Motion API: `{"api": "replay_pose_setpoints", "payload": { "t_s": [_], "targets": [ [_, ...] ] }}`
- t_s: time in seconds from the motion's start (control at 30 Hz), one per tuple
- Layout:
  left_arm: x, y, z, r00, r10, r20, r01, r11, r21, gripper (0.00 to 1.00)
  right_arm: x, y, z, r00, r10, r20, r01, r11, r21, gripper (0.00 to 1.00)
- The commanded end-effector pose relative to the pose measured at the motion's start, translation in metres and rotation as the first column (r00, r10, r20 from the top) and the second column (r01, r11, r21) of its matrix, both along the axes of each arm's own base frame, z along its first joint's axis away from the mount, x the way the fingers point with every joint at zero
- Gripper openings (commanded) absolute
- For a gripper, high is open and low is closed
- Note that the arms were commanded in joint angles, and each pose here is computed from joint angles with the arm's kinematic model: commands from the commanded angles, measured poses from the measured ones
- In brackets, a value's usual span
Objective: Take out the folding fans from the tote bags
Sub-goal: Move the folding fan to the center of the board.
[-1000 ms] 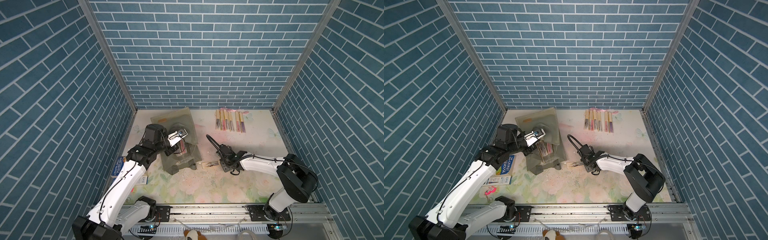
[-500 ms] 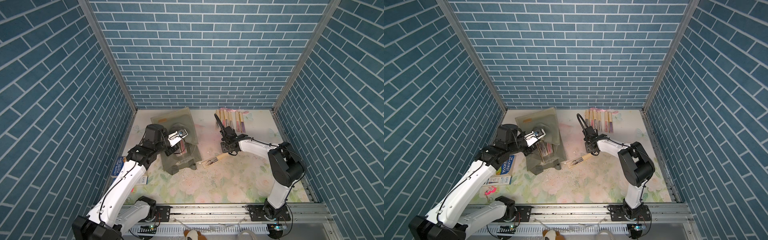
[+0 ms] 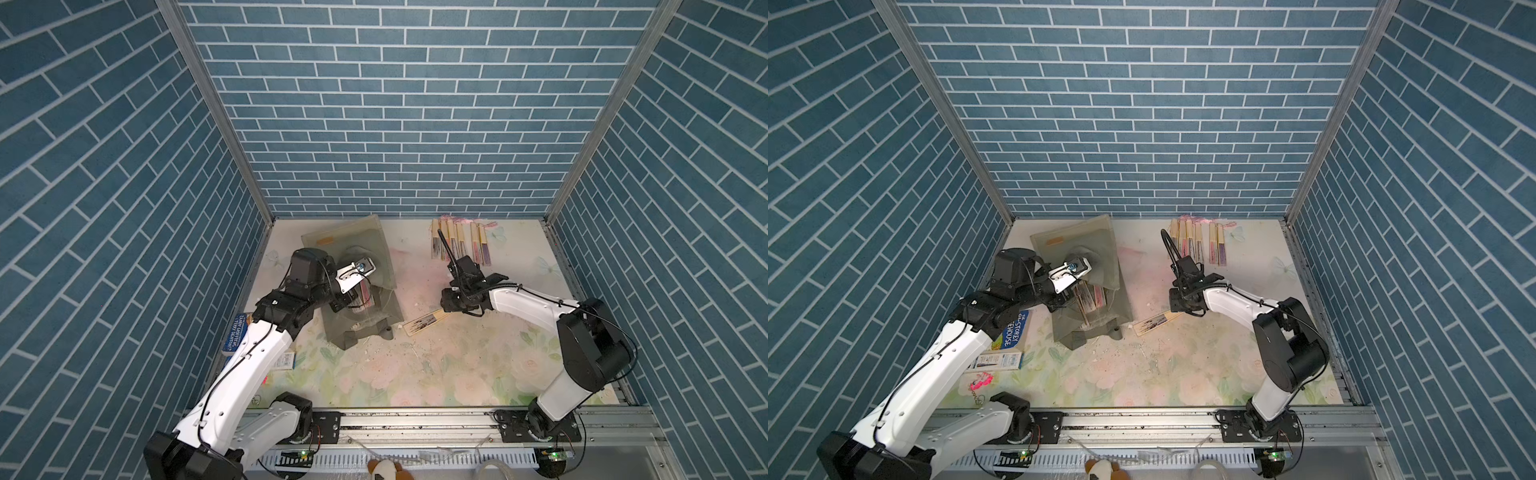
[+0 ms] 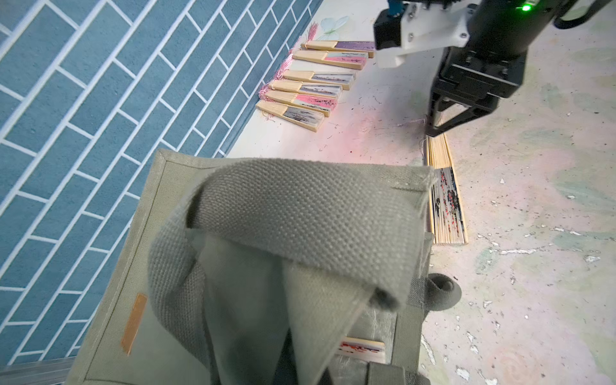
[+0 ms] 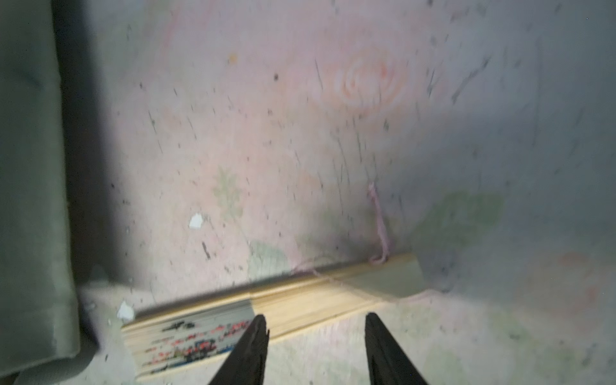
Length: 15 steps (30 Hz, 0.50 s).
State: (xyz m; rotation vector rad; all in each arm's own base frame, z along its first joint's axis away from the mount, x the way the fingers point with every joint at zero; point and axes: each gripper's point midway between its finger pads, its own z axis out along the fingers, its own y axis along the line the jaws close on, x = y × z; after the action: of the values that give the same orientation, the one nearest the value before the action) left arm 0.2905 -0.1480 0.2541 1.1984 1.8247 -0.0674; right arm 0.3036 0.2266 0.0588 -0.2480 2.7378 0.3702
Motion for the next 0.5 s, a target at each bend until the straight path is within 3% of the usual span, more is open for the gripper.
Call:
{"api": "replay_pose_setpoints", "payload": {
  "t_s": [0.0, 0.17, 0.47],
  "targets": [
    [0.001, -0.001, 0.002, 1.000, 0.000, 0.020, 0.000, 1.000, -0.008, 0.00, -0.034, -0.007, -0.013, 0.990, -0.063, -0.125, 0.069, 0.996, 0.048, 0.49],
    [0.001, -0.002, 0.001, 1.000, -0.002, 0.013, 0.002, 1.000, -0.010, 0.00, -0.038, -0.006, -0.024, 0.986, -0.068, -0.150, 0.077, 0.995, 0.057, 0.49],
    [0.003, 0.000, -0.002, 1.000, 0.006, 0.008, -0.006, 1.000, 0.002, 0.00, 0.002, 0.008, -0.026, 0.991, -0.068, -0.118, 0.070, 0.997, 0.018, 0.48]
  ]
}}
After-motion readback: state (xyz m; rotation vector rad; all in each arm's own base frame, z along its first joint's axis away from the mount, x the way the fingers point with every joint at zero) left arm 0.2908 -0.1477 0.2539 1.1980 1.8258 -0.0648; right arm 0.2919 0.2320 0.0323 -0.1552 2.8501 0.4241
